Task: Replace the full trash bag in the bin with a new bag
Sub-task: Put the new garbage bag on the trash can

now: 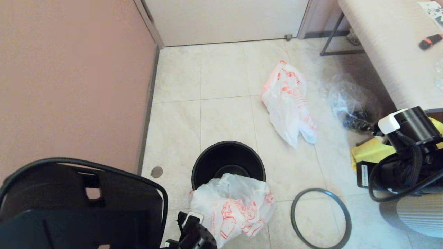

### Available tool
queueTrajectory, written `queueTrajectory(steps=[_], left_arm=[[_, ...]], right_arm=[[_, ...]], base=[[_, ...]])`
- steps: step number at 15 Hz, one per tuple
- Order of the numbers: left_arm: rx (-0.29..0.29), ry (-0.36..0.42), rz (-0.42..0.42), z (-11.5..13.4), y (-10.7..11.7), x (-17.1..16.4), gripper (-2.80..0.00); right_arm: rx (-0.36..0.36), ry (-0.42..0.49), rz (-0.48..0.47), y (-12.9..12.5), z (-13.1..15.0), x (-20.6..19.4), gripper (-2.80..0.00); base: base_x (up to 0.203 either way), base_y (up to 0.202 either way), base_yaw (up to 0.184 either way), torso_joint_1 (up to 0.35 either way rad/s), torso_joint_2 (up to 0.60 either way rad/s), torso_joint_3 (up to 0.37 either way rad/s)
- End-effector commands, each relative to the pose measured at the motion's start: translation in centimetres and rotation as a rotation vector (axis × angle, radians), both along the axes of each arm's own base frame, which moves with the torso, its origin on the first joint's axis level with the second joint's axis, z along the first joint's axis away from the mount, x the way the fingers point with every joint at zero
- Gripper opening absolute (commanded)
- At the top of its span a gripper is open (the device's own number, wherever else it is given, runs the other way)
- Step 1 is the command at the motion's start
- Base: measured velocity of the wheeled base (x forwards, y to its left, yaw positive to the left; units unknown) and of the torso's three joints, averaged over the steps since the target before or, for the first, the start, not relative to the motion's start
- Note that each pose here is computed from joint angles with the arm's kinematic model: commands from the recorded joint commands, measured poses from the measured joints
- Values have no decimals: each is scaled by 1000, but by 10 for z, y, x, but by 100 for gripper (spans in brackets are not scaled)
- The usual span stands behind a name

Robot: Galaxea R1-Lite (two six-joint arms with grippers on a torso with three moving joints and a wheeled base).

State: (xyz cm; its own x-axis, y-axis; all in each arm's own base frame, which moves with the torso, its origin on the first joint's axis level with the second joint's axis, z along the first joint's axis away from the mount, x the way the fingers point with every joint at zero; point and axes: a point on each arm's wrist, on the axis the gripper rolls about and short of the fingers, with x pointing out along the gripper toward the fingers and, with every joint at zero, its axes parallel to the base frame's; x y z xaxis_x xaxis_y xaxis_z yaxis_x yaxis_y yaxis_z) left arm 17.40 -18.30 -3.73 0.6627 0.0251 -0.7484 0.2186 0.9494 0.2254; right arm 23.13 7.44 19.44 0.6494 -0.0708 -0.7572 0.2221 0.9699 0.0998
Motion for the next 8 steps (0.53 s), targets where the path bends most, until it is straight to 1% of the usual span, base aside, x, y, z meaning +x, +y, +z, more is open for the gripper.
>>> queueTrajectory(steps=[1,2,4,8], left_arm=[[-25,16,-44,-6,-4,-7,-280],[-52,-3,-64,-4,-9,-6,-280],[-79,-57,-96,3,-19,3,-280],[-172,-179,-118,40,-31,17,-280]], right_arm=[[0,3,-4,0,-1,1,-280],[0,3,-4,0,-1,1,-280],[0,3,-4,0,-1,1,-280],[-2,4,-8,0,-2,2,-280]], base=[[0,0,0,0,0,0],[0,0,0,0,0,0],[0,0,0,0,0,0],[0,0,0,0,0,0]])
